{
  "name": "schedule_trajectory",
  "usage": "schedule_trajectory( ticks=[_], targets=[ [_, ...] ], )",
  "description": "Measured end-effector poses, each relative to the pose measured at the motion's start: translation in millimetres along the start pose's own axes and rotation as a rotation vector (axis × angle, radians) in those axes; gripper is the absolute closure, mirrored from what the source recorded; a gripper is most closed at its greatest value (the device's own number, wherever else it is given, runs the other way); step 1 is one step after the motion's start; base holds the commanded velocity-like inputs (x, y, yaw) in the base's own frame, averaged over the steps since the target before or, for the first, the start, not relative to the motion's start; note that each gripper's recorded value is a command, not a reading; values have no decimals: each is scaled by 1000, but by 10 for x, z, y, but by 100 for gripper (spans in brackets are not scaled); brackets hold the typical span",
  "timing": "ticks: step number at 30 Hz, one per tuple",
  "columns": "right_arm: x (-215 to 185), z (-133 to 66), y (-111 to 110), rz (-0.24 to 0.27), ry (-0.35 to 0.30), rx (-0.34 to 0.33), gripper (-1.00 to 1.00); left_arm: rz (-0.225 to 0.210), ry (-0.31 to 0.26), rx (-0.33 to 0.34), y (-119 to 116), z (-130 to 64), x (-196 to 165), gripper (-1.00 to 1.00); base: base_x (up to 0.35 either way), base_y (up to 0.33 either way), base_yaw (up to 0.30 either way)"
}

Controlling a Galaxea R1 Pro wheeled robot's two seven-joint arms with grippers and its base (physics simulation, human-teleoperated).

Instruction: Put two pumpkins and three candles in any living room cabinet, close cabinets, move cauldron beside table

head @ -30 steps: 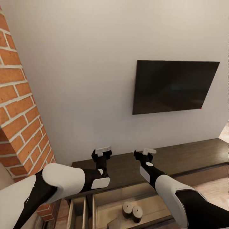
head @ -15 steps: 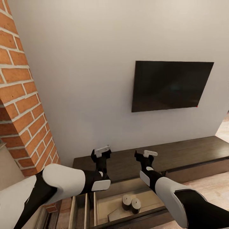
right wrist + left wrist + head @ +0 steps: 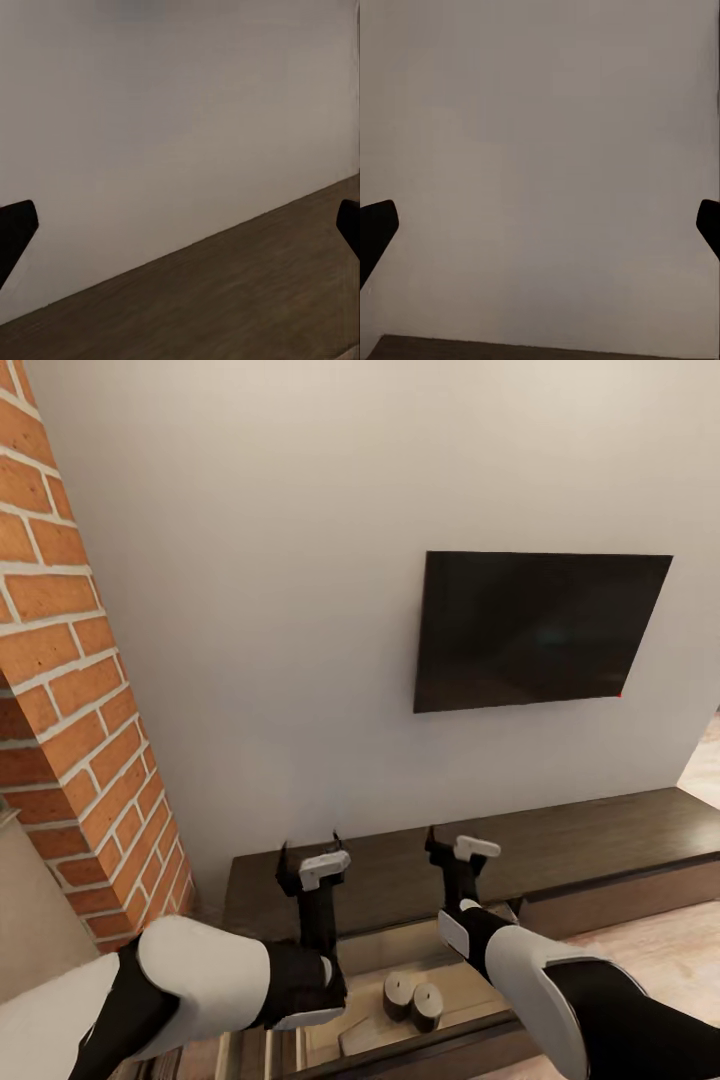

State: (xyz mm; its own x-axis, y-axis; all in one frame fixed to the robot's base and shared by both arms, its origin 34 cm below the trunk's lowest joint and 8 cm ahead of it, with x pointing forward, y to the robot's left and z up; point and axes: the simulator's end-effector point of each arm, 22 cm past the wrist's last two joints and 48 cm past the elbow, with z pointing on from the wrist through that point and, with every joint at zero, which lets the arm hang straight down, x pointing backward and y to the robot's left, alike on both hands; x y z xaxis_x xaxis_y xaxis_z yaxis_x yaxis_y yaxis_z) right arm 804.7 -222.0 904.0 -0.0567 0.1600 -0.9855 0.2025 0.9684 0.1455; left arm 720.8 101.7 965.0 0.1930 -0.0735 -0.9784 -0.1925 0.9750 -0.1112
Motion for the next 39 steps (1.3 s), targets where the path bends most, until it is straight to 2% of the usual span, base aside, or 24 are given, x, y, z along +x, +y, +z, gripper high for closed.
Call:
schedule_trajectory(
  ticks=[1,3,5,11,15,19,24,31,32,33,39],
  targets=[
    [-76,-43,8,16,-54,-1,-100,23,-34,34,-15,-230,57,-100,0,0,0],
    [-49,-107,-4,24,-74,2,-100,33,-24,42,5,-375,157,-100,0,0,0],
    [-6,-153,-21,26,-79,4,-100,37,-16,45,13,-434,202,-100,0,0,0],
    [310,-443,-142,28,-76,23,-100,61,60,65,78,-852,545,-100,0,0,0],
    [563,-688,-189,33,-63,31,-100,88,112,60,268,-1120,790,-100,0,0,0],
    [749,-868,-246,31,-47,37,-100,107,131,80,355,-1321,923,-100,0,0,0],
    [1009,-1093,-348,21,-9,47,-100,133,131,92,529,-1388,1001,-100,0,0,0],
    [1247,-1344,-444,15,22,58,-100,149,149,89,637,-1497,1087,-100,0,0,0],
    [1355,-1494,-502,16,28,67,-100,155,156,86,681,-1543,1121,-100,0,0,0],
    [1396,-1537,-505,12,36,64,-100,158,157,85,693,-1550,1128,-100,-27,0,0],
    [1635,-1780,-559,4,85,68,-100,168,165,81,743,-1611,1178,-100,-238,0,0]
  ],
)
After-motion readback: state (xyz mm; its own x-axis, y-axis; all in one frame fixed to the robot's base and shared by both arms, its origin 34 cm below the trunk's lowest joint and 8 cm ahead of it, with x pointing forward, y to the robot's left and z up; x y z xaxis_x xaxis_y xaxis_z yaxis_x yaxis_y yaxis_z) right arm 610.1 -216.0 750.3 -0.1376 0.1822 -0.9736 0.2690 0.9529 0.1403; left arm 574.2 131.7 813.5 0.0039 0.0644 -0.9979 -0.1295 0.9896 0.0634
